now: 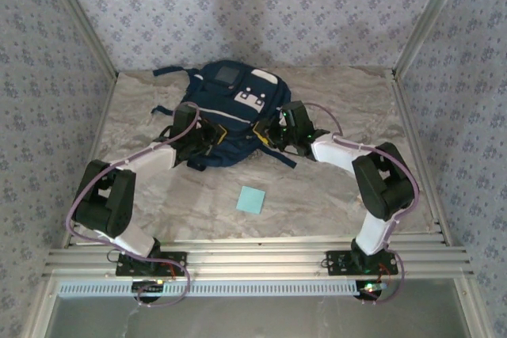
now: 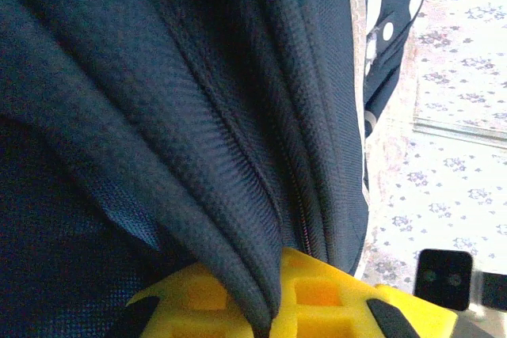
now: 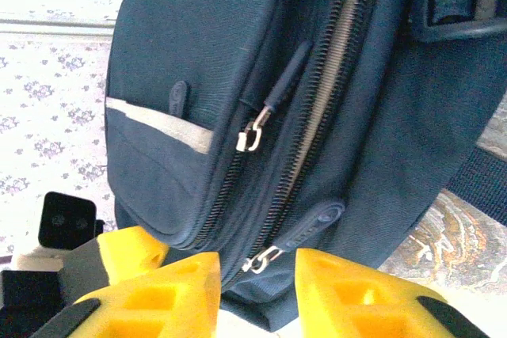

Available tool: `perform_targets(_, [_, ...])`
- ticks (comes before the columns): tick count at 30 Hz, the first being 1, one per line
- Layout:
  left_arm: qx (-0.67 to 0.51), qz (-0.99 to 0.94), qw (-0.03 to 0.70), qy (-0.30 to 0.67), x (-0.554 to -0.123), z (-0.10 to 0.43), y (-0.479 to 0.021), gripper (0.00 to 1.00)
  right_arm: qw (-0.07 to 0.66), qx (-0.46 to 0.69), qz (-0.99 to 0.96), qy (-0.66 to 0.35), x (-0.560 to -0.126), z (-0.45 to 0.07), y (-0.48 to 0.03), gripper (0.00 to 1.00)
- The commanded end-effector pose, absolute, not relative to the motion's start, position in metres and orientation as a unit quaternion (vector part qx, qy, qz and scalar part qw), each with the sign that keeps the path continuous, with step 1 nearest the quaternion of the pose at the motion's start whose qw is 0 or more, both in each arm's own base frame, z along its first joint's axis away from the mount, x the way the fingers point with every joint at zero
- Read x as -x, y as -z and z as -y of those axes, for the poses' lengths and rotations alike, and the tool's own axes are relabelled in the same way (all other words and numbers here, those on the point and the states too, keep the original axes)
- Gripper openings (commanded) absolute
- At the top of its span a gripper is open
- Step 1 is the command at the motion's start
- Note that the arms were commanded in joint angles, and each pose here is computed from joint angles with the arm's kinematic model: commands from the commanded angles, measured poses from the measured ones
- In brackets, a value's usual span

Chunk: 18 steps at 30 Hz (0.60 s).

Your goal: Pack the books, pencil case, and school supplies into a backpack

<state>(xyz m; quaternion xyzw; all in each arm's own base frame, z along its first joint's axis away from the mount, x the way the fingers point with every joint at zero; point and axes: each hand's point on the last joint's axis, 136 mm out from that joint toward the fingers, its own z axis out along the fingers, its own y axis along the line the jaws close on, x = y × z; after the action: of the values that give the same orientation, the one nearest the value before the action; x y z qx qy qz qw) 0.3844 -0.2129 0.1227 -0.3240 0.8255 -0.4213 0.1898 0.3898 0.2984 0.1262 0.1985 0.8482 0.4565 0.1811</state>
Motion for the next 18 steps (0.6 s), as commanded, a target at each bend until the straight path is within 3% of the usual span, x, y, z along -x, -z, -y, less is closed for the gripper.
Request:
perform_targets(1, [0.302, -0.795, 0.224, 0.475, -0.396, 0.228, -0.163, 0.00, 0.188, -0.218, -0.837, -0.465, -0.395, -0.302, -0.125, 0.36])
perform_targets(18, [0.300, -0.786, 0.220, 0.494, -0.392, 0.244, -0.169, 0.00, 0.156, -0.271, -0.825, -0.470, -0.393, -0.309, -0.094, 0.48])
